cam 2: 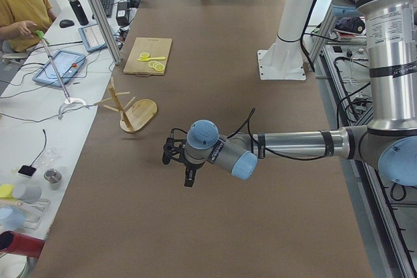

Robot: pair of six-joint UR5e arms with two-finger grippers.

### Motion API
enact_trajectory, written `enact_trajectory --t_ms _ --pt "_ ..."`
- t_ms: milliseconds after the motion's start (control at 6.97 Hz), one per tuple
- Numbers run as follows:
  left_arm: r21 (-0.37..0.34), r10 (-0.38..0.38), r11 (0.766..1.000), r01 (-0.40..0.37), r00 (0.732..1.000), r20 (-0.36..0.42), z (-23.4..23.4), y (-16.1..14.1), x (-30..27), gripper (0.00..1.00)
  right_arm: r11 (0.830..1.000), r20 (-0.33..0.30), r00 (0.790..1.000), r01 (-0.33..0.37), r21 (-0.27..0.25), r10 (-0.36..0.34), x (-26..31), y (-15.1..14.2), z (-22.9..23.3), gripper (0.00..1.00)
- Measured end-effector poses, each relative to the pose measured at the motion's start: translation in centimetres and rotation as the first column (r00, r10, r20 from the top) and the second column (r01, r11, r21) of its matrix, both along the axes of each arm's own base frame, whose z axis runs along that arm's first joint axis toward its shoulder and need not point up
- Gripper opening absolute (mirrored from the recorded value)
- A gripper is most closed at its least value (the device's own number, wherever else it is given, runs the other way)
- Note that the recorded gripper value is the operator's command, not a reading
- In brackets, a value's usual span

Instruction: Hang cup on storage rack

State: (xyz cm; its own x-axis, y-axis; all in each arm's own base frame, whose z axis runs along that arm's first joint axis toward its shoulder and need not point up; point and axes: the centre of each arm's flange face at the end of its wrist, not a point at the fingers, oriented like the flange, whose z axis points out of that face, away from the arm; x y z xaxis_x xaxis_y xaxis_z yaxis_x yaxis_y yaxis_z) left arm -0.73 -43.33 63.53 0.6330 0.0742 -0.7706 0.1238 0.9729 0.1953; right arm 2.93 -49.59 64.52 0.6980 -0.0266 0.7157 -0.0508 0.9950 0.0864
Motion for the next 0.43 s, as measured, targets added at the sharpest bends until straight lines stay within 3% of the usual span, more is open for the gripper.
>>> enact_trajectory --t_ms 430 --pt "-0.003 -0.006 1.0 0.006 1.0 0.0 0.63 0.73 -0.14 0.98 1.0 0.022 1.0 0.005 -0.019 -0.004 -0.13 0.53 0.76 1.0"
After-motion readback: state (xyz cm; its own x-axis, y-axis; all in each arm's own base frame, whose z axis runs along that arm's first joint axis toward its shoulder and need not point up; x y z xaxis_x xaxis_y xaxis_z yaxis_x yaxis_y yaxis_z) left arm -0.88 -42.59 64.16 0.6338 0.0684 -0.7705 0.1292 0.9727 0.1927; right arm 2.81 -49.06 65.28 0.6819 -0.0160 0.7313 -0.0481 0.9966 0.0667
